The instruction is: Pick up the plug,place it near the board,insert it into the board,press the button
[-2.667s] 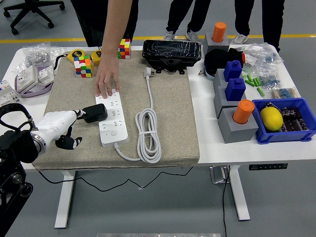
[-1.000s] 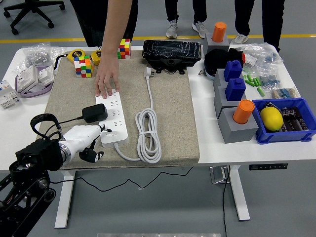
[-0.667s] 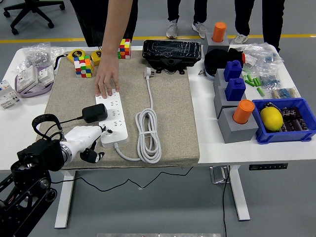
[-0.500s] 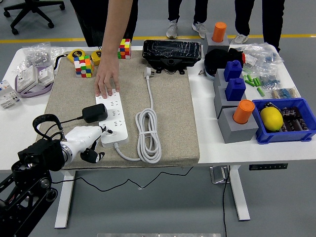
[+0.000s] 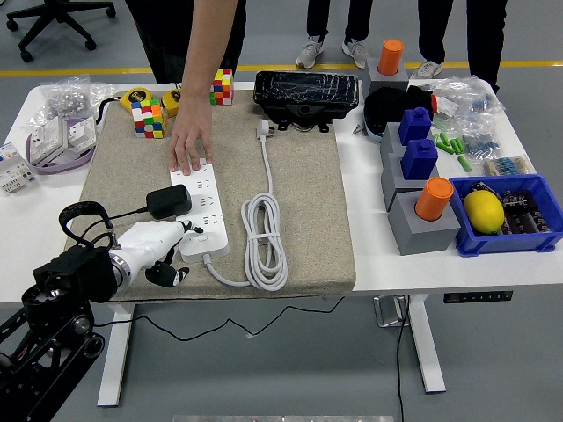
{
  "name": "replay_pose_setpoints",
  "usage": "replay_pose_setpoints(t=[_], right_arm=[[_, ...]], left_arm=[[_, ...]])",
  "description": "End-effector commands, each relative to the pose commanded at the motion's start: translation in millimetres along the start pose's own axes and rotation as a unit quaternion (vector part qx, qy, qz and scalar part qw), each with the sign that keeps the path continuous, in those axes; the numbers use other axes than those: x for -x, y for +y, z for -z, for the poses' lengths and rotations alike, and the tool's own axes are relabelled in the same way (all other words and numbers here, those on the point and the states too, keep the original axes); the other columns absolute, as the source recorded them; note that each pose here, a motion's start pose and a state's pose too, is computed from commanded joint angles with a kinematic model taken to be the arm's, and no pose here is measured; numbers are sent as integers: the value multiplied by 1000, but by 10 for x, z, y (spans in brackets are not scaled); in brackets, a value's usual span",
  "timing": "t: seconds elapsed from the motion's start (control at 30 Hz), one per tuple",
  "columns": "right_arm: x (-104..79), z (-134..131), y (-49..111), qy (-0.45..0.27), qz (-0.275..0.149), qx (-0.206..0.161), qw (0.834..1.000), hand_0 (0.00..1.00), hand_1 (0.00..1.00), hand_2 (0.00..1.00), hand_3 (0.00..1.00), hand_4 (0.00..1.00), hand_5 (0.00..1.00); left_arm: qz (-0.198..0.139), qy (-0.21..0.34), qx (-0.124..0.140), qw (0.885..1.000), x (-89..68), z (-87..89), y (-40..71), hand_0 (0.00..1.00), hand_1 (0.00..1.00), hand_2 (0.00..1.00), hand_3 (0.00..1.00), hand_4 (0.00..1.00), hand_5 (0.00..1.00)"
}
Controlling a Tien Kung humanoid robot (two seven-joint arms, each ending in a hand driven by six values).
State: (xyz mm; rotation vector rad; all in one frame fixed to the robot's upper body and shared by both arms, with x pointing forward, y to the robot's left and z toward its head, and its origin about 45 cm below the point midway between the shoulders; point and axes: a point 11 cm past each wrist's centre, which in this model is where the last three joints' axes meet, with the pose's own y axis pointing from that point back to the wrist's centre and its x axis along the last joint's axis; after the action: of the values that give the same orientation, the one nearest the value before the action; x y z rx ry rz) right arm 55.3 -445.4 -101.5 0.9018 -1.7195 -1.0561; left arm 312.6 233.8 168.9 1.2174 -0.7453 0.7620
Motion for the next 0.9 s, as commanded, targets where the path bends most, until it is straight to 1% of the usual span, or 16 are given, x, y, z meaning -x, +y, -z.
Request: replay_pose_setpoints(t=[0.13,0.53,0.9], right_arm=[[-3,-3,0,0,0,0,1000,793,715,714,761,998,998],[-9,8,0,0,-1,-1,1000,793,715,714,761,998,998],[-16,24,0,-1,-2,-2,1000,794,715,714,761,998,998]], left_arm=[[6,-1,1,1000,28,-6,3,169,45,142,879,654,2],[10,0,-1,1000,66,10,-17,167,45,142,879,652,2],[27,-5,4,1000,171,-29,-46,167,45,141,878,654,2]])
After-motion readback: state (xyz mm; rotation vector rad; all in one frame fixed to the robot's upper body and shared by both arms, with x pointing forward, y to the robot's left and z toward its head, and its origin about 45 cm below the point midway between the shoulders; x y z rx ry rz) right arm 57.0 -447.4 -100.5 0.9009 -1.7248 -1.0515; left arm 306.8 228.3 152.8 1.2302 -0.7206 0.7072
